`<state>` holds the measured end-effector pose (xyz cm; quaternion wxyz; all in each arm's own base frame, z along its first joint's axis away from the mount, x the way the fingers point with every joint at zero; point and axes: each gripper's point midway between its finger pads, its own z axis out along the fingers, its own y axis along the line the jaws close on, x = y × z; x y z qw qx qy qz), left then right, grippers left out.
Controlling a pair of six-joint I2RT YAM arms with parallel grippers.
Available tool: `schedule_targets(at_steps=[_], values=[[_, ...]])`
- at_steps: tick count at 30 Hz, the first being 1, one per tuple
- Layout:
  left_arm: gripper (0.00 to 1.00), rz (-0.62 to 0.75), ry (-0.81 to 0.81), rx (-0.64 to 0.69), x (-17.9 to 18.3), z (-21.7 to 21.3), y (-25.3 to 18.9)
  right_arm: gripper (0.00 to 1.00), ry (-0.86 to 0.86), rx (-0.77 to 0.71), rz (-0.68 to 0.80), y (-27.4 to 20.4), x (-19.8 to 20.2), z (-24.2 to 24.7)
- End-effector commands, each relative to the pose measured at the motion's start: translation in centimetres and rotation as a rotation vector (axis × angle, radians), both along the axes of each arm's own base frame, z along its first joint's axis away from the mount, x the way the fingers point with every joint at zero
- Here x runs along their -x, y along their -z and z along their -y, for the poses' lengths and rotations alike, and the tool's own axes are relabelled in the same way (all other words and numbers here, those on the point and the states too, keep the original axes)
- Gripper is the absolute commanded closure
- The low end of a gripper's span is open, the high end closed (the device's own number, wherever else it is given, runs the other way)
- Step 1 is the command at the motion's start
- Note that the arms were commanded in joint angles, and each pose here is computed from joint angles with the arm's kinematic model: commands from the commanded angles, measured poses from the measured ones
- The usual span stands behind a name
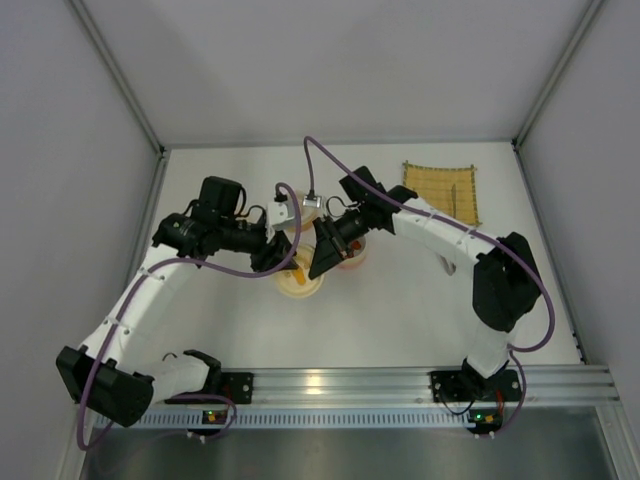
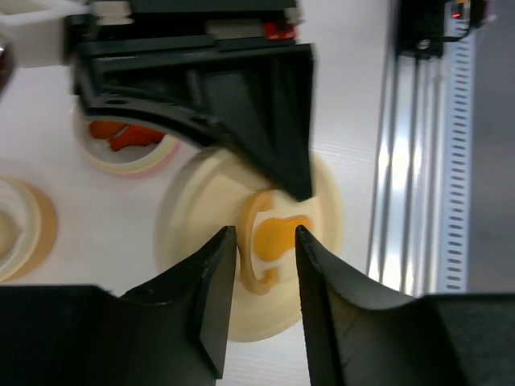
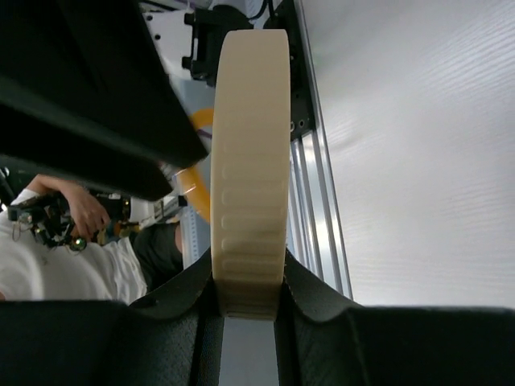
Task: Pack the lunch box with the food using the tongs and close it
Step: Pick up the box lid from the center of the board.
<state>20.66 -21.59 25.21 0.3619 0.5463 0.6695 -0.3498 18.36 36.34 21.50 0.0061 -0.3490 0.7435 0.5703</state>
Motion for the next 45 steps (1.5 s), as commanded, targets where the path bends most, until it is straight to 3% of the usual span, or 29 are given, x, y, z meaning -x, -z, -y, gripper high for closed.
schedule_targets(at_steps=[1,8,10,13,14,17,31,45], values=[[0.61,-0.176,0.141,0.079,5.4,0.7,-1.5,1.0,0.05,-0.083,0.142,-2.3,-2.7,-0.4],[0.64,-0.181,0.165,0.073,6.8,0.1,-1.9,1.0,0.095,-0.061,0.152,-1.6,-3.8,-0.1],[0.61,-0.179,0.105,0.055,6.1,0.0,-2.1,1.0,0.091,-0.063,0.152,-1.7,-3.7,-0.1],[0.4,-0.014,-0.058,0.054,2.9,-0.5,-3.4,1.0,0.092,-0.06,0.146,-1.5,-3.8,-0.1],[0.28,-0.01,-0.142,0.066,2.0,-0.7,-3.5,1.0,0.092,-0.057,0.138,-1.4,-3.7,-0.1],[0.19,0.154,-0.258,0.081,-0.6,-1.6,-5.4,1.0,0.096,-0.056,0.113,-1.0,-3.6,-0.1],[0.16,0.246,-0.203,-0.097,-1.2,-1.7,-2.2,1.0,0.09,-0.081,-0.064,-1.0,-3.6,-1.3],[0.26,0.253,-0.138,-0.235,-2.0,-1.0,1.0,1.0,0.064,-0.109,-0.121,-1.2,-3.3,-1.4]])
